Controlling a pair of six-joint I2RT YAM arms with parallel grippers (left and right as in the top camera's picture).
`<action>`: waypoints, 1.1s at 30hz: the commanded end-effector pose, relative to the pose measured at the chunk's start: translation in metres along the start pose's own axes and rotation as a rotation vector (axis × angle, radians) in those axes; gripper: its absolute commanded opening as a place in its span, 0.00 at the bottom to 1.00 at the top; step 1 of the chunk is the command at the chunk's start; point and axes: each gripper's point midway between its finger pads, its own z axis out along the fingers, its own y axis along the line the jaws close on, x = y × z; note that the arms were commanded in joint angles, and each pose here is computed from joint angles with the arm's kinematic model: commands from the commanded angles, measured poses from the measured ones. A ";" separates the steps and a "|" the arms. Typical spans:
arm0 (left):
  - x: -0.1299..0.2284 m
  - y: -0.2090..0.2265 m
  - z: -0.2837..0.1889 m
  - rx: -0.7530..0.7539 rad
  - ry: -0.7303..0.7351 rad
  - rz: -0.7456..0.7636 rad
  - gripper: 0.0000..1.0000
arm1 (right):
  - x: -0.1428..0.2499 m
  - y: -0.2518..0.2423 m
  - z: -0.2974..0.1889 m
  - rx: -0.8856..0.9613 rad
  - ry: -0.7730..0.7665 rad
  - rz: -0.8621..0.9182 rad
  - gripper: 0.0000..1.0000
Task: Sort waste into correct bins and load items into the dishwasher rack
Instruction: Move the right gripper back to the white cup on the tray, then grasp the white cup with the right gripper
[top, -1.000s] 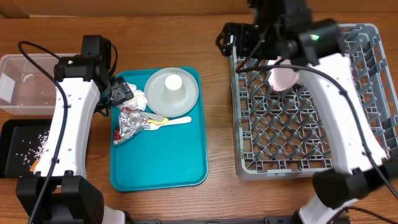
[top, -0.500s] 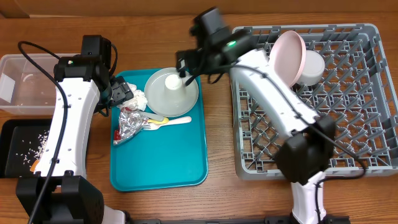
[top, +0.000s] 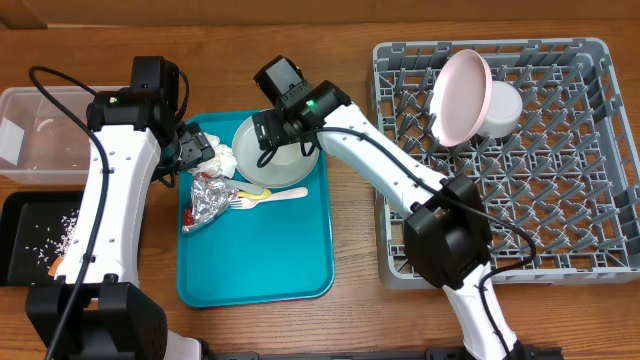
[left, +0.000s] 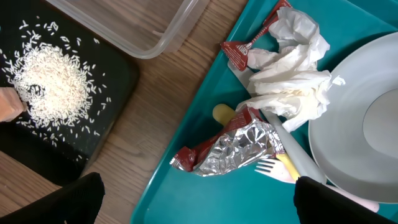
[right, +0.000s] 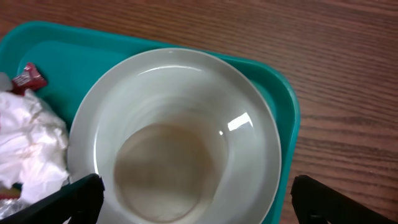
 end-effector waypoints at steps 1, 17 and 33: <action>-0.006 -0.002 -0.010 0.020 -0.030 -0.026 1.00 | 0.000 -0.006 0.012 0.037 -0.008 0.021 1.00; -0.006 -0.002 -0.010 0.020 -0.030 -0.026 1.00 | 0.007 0.019 0.013 0.011 -0.017 -0.015 1.00; -0.006 -0.002 -0.010 0.020 -0.030 -0.026 1.00 | 0.018 0.026 0.036 -0.008 0.015 -0.016 1.00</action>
